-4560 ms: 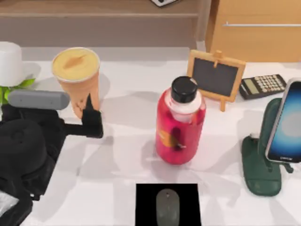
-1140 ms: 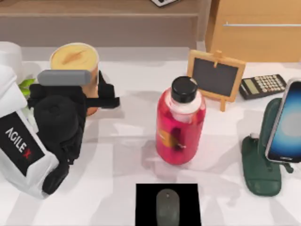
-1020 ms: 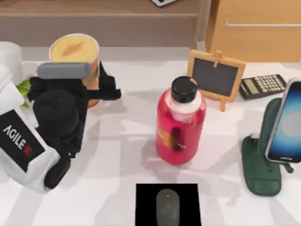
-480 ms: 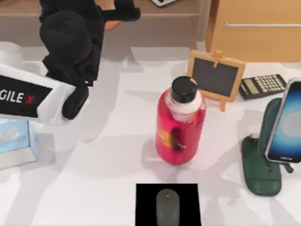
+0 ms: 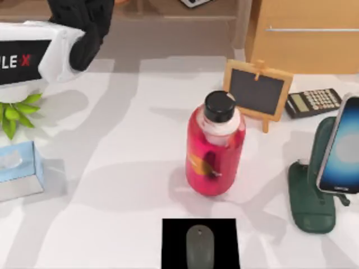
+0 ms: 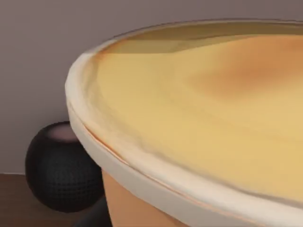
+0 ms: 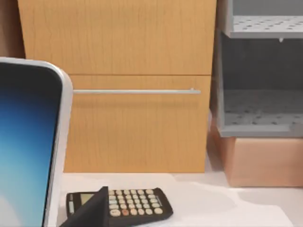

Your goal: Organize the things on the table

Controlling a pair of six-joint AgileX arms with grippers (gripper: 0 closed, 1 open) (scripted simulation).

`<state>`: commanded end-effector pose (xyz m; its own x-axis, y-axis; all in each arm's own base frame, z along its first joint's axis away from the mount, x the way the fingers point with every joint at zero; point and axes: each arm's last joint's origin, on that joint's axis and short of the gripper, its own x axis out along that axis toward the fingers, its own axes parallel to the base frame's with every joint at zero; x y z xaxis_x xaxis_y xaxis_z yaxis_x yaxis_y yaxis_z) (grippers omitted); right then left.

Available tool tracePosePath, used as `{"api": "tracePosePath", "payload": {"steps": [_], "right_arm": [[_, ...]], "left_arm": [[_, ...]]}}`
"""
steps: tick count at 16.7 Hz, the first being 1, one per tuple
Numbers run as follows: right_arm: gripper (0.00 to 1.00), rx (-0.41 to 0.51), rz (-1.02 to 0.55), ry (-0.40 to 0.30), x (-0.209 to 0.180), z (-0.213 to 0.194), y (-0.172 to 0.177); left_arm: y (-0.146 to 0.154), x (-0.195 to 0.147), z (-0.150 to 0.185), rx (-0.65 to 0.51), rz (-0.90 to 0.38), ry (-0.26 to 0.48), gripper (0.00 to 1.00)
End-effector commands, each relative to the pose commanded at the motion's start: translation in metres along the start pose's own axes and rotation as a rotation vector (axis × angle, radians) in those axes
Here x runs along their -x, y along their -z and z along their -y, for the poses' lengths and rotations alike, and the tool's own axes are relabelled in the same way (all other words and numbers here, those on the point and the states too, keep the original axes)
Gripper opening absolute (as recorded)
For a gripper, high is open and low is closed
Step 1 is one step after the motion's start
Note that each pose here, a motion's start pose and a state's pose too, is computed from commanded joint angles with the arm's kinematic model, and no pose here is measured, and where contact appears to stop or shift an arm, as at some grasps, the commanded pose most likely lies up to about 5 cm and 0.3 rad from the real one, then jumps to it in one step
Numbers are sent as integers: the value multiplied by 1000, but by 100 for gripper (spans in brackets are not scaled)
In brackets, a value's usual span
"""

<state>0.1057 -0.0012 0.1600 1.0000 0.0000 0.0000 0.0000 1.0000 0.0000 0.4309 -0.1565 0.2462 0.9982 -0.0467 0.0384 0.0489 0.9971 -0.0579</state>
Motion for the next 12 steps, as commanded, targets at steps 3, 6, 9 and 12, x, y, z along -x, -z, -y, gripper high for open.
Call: {"api": "tracePosePath", "payload": {"steps": [3,6,9,12], "right_arm": [[100,0,0,0,0,0,0],[100,0,0,0,0,0,0],[100,0,0,0,0,0,0],[100,0,0,0,0,0,0]], "left_arm": [[-6,-16,-8,-27,-67,-19,0],[-5,-24,-12,-45,-119,-26,0],[-5,-25,-12,-49,-130,-26,0],[-6,-23,-10,-50,-128,-22,0]]}}
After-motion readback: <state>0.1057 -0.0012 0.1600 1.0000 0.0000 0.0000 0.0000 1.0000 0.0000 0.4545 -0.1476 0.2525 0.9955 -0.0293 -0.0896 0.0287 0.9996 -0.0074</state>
